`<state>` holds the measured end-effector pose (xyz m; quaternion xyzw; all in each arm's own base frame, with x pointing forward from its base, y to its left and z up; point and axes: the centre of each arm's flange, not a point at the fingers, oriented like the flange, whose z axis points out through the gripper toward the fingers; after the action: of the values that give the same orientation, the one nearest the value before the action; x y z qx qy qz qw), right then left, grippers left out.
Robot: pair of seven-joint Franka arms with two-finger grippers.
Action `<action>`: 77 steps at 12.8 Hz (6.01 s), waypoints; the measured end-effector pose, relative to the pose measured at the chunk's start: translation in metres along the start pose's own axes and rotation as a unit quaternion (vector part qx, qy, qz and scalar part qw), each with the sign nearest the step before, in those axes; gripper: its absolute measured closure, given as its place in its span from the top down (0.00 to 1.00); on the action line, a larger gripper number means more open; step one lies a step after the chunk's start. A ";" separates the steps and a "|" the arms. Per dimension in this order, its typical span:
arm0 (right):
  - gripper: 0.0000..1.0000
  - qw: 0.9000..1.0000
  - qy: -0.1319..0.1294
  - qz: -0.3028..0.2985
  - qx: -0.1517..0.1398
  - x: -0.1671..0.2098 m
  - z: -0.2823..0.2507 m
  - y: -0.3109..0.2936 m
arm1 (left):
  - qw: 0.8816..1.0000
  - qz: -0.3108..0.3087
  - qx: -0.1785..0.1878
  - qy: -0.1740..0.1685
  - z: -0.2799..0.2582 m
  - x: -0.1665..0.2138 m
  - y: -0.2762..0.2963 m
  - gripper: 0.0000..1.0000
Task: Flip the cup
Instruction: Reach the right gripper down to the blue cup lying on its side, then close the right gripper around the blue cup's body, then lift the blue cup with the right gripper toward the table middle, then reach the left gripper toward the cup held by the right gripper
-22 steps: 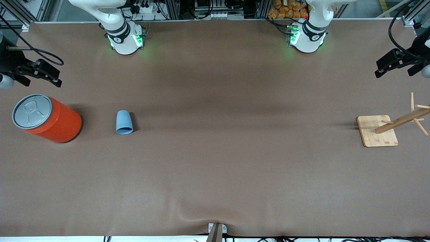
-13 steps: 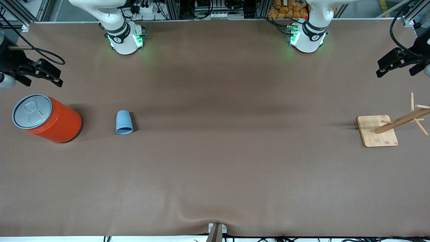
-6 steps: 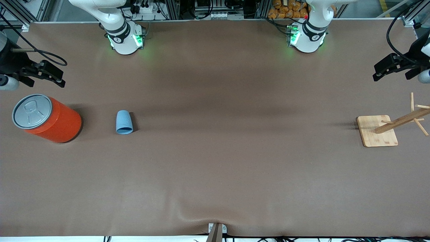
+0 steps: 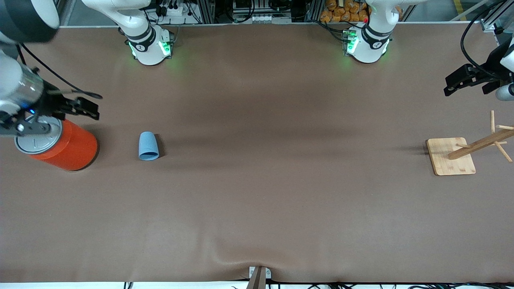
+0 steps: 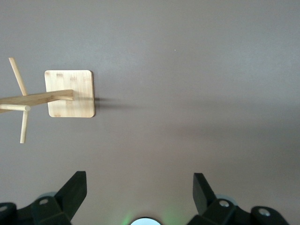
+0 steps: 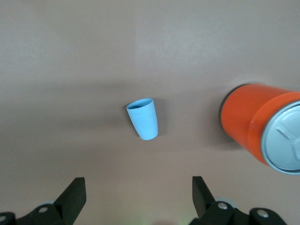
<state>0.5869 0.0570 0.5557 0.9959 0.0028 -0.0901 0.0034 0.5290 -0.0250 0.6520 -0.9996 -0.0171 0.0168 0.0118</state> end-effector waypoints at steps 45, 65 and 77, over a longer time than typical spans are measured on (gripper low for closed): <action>0.81 0.712 0.121 -0.683 -0.111 -0.024 0.272 -0.494 | 0.997 -0.030 -0.060 -0.034 0.048 0.026 -0.023 1.00; 1.00 0.681 0.111 -0.711 -0.138 -0.075 0.368 -0.554 | 0.908 -0.018 -0.378 -0.177 0.324 0.061 0.058 1.00; 1.00 0.722 0.131 -0.664 -0.140 -0.063 0.213 -0.520 | 0.873 -0.055 -0.467 -0.127 0.421 0.025 0.142 0.71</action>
<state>0.4834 0.5756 0.3543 0.7290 0.6767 0.0639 0.0815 0.5441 -0.1559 0.2273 -0.8756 -0.0793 0.1328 -0.4577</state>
